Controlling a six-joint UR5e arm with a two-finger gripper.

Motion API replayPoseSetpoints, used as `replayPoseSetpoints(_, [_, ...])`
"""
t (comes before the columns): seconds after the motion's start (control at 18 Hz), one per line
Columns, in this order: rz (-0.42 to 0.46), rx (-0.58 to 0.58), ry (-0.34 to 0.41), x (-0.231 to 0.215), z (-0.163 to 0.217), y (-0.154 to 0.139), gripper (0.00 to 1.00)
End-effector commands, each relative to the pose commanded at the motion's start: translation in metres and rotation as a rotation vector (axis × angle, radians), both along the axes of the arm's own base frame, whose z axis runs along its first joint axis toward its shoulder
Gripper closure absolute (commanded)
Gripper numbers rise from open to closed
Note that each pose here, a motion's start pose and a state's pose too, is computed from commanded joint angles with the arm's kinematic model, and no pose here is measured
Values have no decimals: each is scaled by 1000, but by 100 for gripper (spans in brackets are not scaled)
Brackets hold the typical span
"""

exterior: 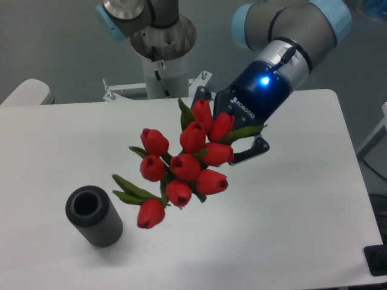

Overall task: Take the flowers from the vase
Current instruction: 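Carry the tulip bunch up and away from the vase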

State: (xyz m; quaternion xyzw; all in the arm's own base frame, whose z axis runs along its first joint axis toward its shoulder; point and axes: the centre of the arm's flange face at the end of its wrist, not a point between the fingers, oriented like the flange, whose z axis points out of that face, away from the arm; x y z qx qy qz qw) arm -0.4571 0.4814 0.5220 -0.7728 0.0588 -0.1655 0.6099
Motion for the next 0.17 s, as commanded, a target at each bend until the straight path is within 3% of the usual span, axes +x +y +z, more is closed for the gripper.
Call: replayPoseSetpoints(0.17, [8,1,5,-6,-7,-7,62])
